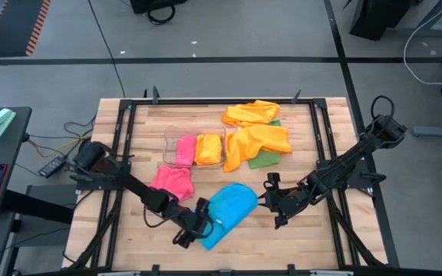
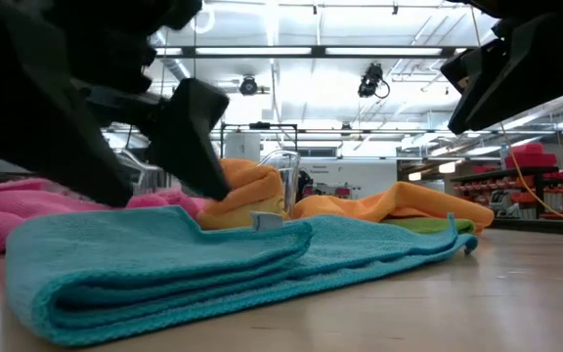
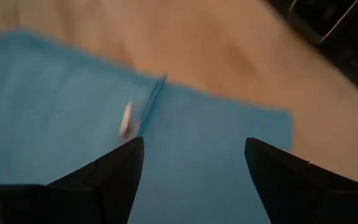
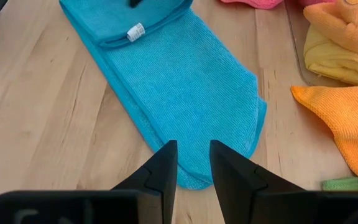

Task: Fold microfiber towels
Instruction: Fold the blue microfiber cloth

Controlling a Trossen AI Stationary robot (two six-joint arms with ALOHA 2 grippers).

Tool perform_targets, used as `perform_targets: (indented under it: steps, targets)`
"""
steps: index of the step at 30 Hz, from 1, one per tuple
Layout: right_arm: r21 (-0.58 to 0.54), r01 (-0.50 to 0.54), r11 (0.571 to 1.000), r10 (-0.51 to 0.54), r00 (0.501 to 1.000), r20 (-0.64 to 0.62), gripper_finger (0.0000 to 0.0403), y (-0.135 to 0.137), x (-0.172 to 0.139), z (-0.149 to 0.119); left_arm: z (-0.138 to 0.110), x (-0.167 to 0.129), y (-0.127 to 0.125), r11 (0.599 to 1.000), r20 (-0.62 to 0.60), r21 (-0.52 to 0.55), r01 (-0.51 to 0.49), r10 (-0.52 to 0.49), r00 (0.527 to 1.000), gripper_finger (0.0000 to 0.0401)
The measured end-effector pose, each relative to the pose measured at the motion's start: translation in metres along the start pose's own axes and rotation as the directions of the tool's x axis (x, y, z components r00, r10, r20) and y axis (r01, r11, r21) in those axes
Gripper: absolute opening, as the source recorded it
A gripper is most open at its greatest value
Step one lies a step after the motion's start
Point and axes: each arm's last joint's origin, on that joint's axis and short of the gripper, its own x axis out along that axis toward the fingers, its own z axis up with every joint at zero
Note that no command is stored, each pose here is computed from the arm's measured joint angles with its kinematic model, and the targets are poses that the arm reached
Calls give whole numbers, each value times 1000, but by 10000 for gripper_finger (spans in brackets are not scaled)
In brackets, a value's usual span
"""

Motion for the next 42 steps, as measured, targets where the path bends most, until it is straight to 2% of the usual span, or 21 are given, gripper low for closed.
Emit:
perform_targets:
  steps: [4, 9, 15, 22, 28, 34, 38, 42]
  targets:
    - [-3, 0, 1000, 0, 1000, 0, 104, 0, 0, 0, -4, -5, 2, 999, -60, -31, -20, 18, 998, 291]
    - [-2, -1, 1000, 1, 1000, 2, 104, 0, 0, 0, -27, -4, 5, 995, -98, -98, -33, 24, 995, 291]
    - [-2, 0, 1000, 0, 1000, 2, 104, 0, 0, 0, -48, -7, 9, 985, -5, -171, -32, 31, 999, 291]
    - [-1, -1, 1000, 1, 1000, 2, 104, 0, 0, 0, -45, -10, 8, 984, 46, -175, -20, 28, 999, 291]
    - [-2, 0, 1000, 0, 1000, 2, 104, 0, 0, 0, -30, -22, 8, 996, 121, -85, -15, 26, 992, 291]
    - [-5, 0, 1000, 0, 1000, 2, 104, 0, 0, 0, -28, -27, -8, 994, 135, 108, -6, -9, 991, 291]
    - [-7, 7, 1000, -7, 1000, 4, 104, 0, 0, 0, -22, -28, -22, 987, 108, 152, -50, 34, 994, 291]
    - [-7, 7, 1000, -7, 1000, 4, 104, 0, 0, 0, -14, -27, -39, 958, 28, 264, -109, 105, 994, 291]
